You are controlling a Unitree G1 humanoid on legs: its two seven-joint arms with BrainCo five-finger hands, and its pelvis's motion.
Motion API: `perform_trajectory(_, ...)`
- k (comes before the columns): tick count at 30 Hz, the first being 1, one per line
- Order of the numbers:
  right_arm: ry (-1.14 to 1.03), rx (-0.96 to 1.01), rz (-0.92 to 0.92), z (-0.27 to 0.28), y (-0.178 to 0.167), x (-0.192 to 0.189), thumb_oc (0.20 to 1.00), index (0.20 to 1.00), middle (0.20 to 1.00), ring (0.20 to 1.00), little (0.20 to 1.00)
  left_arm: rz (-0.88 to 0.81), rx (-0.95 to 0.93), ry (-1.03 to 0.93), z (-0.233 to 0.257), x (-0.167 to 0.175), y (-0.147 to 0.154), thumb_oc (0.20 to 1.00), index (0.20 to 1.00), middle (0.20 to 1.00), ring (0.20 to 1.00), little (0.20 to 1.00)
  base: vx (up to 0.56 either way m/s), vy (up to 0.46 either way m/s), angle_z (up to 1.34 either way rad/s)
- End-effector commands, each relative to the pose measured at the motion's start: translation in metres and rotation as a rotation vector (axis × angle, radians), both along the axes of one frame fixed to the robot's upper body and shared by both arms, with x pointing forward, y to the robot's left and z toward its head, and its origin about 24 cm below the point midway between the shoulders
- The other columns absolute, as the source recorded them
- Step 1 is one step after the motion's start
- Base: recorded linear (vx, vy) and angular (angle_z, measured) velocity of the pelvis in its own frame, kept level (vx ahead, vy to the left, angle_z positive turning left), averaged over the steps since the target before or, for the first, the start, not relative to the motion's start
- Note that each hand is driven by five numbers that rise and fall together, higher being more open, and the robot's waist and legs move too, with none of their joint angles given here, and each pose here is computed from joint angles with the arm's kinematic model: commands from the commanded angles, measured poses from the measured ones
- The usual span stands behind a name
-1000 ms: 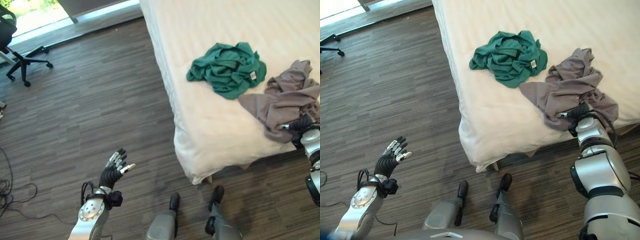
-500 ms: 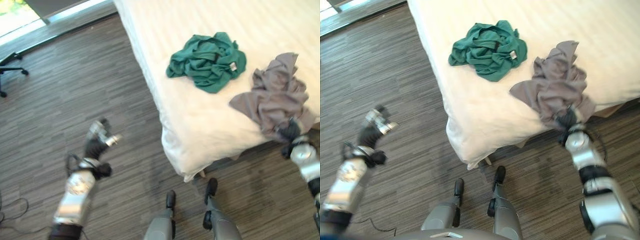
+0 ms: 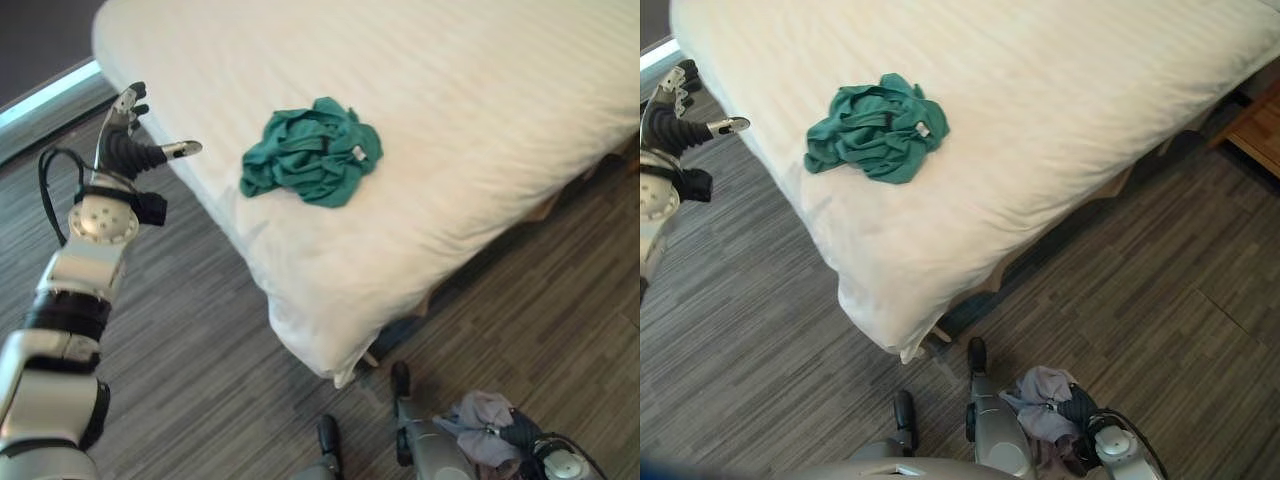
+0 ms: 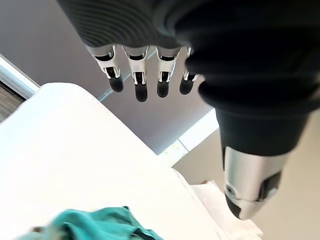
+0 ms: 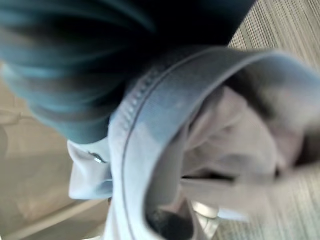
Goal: Pick up bed clothes into laundry basket.
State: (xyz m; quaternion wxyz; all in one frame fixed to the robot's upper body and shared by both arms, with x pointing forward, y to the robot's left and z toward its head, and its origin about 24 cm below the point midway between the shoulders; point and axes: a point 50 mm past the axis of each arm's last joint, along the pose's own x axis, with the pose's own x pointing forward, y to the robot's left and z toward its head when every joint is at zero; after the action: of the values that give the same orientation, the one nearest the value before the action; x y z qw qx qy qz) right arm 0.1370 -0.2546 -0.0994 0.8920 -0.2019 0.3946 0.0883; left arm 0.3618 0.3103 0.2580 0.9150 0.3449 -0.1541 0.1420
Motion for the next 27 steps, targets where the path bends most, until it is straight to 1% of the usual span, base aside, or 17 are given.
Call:
perform_trajectory(1, -0.221, 0.082, 0.032, 0.034, 0.007, 0.042, 0.2, 0.2, 0.2, 0.2, 0.2, 0.127, 0.05, -0.093, 0.054, -0.007, 0.024, 1.0, 1.0, 1.0, 1.0, 1.0, -0.05, 0.06, -0.06)
perform_trajectory(4, -0.235, 0.102, 0.026, 0.035, 0.011, 0.042, 0.2, 0.2, 0.2, 0.2, 0.2, 0.171, -0.008, -0.098, 0.065, -0.005, 0.031, 1.0, 1.0, 1.0, 1.0, 1.0, -0.05, 0.068, -0.06)
perform_trajectory(6, -0.247, 0.104, 0.024, 0.037, 0.012, 0.043, 0.2, 0.2, 0.2, 0.2, 0.2, 0.202, -0.004, -0.092, 0.071, -0.005, 0.035, 1.0, 1.0, 1.0, 1.0, 1.0, -0.02, 0.056, -0.15)
perform_trajectory(7, -0.248, 0.104, 0.023, 0.037, 0.013, 0.043, 0.2, 0.2, 0.2, 0.2, 0.2, 0.201, -0.003, -0.092, 0.072, -0.005, 0.034, 1.0, 1.0, 1.0, 1.0, 1.0, -0.02, 0.045, -0.24)
perform_trajectory(8, -0.255, 0.101, 0.005, 0.037, 0.011, 0.042, 0.2, 0.2, 0.2, 0.2, 0.2, 0.194, -0.051, -0.112, 0.074, -0.007, 0.037, 1.0, 1.0, 1.0, 1.0, 1.0, 0.0, 0.025, -0.22)
perform_trajectory(10, -0.266, 0.102, -0.025, 0.037, 0.01, 0.042, 0.2, 0.2, 0.2, 0.2, 0.2, 0.171, -0.088, -0.133, 0.075, -0.007, 0.036, 1.0, 1.0, 1.0, 1.0, 1.0, -0.01, 0.056, -0.09)
perform_trajectory(12, -0.295, 0.11, -0.048, 0.04, 0.009, 0.046, 0.2, 0.2, 0.2, 0.2, 0.2, 0.163, -0.111, -0.129, 0.069, -0.008, 0.038, 1.0, 1.0, 1.0, 1.0, 1.0, -0.01, 0.053, -0.06)
perform_trajectory(16, -0.368, 0.137, -0.088, 0.051, 0.006, 0.054, 0.2, 0.2, 0.2, 0.2, 0.2, 0.085, -0.103, -0.115, 0.061, -0.003, 0.026, 1.0, 1.0, 1.0, 1.0, 1.0, -0.02, 0.031, -0.08)
perform_trajectory(18, -0.404, 0.134, -0.081, 0.057, 0.006, 0.058, 0.2, 0.2, 0.2, 0.2, 0.2, 0.043, -0.069, -0.082, 0.056, 0.005, 0.013, 1.0, 1.0, 1.0, 1.0, 1.0, -0.03, 0.019, -0.07)
perform_trajectory(20, -0.412, 0.136, -0.081, 0.058, 0.006, 0.059, 0.2, 0.2, 0.2, 0.2, 0.2, 0.035, -0.066, -0.079, 0.055, 0.006, 0.01, 1.0, 1.0, 1.0, 1.0, 1.0, -0.01, 0.003, -0.03)
perform_trajectory(23, -0.449, 0.128, -0.088, 0.063, 0.006, 0.062, 0.2, 0.2, 0.2, 0.2, 0.2, 0.007, 0.02, -0.023, 0.046, 0.018, -0.011, 1.0, 1.0, 1.0, 1.0, 1.0, -0.04, 0.007, -0.05)
perform_trajectory(27, -0.449, 0.122, -0.093, 0.062, 0.006, 0.06, 0.2, 0.2, 0.2, 0.2, 0.2, 0.005, 0.076, 0.014, 0.039, 0.025, -0.02, 1.0, 1.0, 1.0, 1.0, 1.0, 0.0, 0.0, 0.0)
